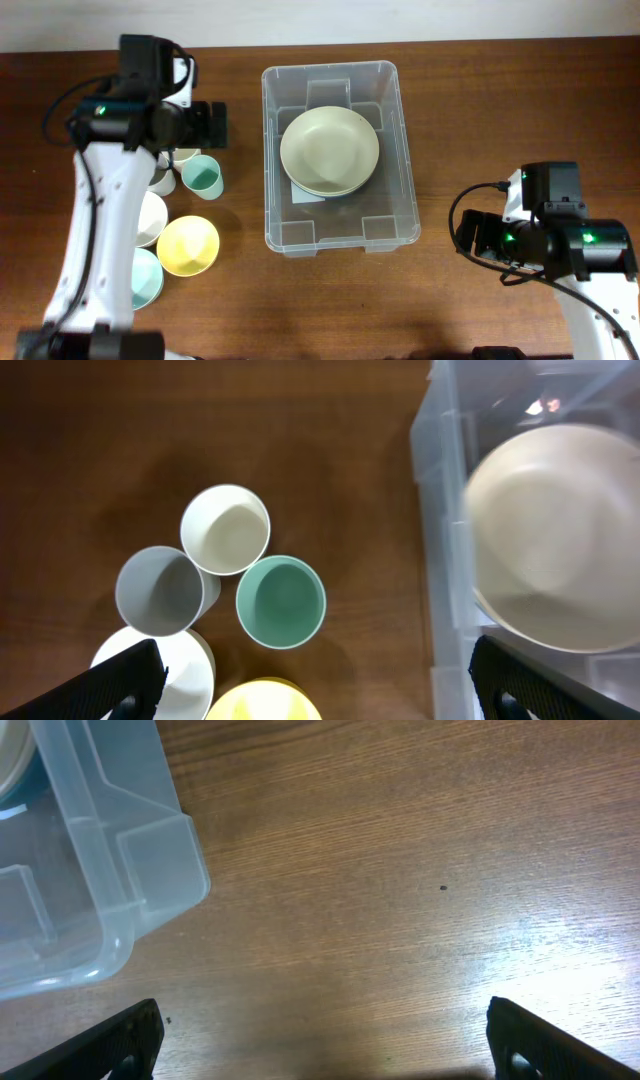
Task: Pack container
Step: 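Withdraw the right gripper to the right side of the bin, then grasp the green cup with the left gripper and carry it into the bin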
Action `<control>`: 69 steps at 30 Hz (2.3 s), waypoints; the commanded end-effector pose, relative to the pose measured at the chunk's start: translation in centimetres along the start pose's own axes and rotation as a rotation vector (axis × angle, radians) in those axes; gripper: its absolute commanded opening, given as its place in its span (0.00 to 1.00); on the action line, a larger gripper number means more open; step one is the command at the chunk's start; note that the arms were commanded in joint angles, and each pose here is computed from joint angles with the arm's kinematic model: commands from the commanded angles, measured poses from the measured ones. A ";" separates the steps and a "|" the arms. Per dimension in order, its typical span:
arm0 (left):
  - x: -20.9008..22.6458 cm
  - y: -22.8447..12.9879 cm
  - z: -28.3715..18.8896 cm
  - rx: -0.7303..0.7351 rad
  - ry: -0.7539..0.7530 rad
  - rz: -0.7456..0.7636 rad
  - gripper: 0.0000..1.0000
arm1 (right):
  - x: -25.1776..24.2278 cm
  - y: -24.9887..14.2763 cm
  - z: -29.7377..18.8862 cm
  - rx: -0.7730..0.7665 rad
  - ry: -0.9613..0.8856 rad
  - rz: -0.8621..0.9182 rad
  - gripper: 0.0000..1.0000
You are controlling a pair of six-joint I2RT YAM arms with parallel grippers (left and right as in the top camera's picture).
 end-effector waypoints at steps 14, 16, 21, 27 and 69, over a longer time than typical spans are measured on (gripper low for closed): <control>-0.7 -2.9 11.1 0.307 -0.012 -0.002 0.99 | 0.1 0.0 0.6 0.023 -0.007 -0.006 0.99; -0.7 -3.3 11.9 0.332 -0.012 -0.001 0.95 | 0.1 0.0 0.6 0.024 -0.007 -0.006 0.99; -1.0 -4.8 14.0 0.412 -0.022 0.000 0.93 | 0.1 0.0 0.6 0.025 -0.008 -0.006 0.99; -1.3 -6.2 15.6 0.492 -0.026 0.006 0.93 | 0.1 0.0 0.6 0.023 -0.010 -0.006 0.99; -8.0 3.3 -1.0 0.150 -0.097 0.164 0.00 | -0.2 0.4 0.6 0.005 -0.029 -0.005 0.99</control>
Point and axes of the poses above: each gripper's point midway between its finger pads, its own z axis out along the fingers, its own x axis along the line the jaws close on, y = z × x, the point moved 3 cm from there along -z, back along the fingers, and after that the axes turned 5 degrees about z, right-handed, at the moved point
